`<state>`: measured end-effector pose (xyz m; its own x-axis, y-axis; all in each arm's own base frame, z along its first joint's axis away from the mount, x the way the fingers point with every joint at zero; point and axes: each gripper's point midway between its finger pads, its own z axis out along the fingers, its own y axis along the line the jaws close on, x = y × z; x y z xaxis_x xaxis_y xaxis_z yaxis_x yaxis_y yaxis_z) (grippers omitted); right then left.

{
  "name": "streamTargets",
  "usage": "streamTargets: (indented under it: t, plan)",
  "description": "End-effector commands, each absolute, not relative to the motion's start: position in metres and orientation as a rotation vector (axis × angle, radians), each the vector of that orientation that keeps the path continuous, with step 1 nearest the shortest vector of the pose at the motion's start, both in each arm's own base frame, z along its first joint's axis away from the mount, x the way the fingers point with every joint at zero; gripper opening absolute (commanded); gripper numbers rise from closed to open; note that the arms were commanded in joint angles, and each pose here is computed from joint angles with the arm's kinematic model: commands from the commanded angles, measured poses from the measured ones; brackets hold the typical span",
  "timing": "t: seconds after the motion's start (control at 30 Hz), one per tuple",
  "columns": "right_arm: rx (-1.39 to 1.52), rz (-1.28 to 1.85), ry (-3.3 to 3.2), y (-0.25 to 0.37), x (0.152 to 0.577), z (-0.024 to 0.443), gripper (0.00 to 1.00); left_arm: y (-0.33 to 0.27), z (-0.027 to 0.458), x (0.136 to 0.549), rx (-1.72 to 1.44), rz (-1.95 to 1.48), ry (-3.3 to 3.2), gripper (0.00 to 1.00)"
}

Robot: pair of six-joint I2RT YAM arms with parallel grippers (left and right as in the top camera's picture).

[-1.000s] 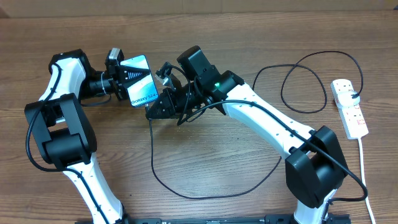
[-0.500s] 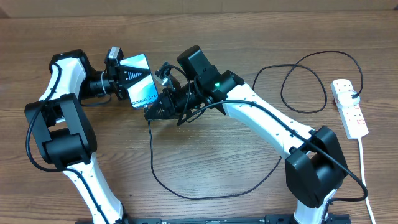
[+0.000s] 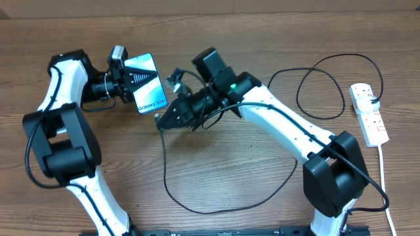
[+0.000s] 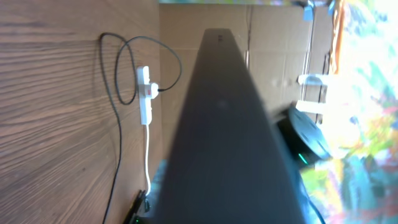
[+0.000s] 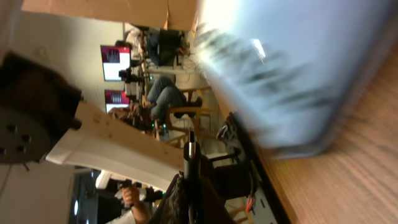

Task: Plug charger to phone and switch on socket

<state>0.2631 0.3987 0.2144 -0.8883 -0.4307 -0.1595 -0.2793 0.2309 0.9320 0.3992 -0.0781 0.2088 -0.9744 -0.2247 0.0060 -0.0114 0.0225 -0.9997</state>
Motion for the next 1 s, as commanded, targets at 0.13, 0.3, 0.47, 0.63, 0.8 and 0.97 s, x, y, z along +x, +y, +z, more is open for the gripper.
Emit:
streamTargets:
  t: [0.13, 0.3, 0.47, 0.63, 0.8, 0.97]
  plan:
    - [0.691, -1.823, -2.360, 0.385, 0.285, 0.219, 0.04, -0.079, 0.263, 0.388, -0.134, -2.028, 2.039, 0.04]
    - [0.737, -1.840, -2.306, 0.393, 0.273, 0.224, 0.04, -0.082, 0.263, 0.388, -0.125, -2.030, 2.042, 0.04]
    - [0.768, -1.833, -2.271, 0.401, 0.261, 0.225, 0.04, -0.082, 0.263, 0.388, -0.123, -2.028, 2.041, 0.04]
    - [0.787, -1.845, -2.236, 0.403, 0.255, 0.229, 0.04, -0.081, 0.263, 0.388, -0.121, -2.025, 2.039, 0.04]
    - [0.798, -1.869, -2.230, 0.405, 0.258, 0.233, 0.04, -0.081, 0.263, 0.389, -0.119, -2.024, 2.038, 0.04]
    - [0.787, -1.869, -2.243, 0.404, 0.261, 0.232, 0.04, -0.081, 0.263, 0.388, -0.120, -2.026, 2.038, 0.04]
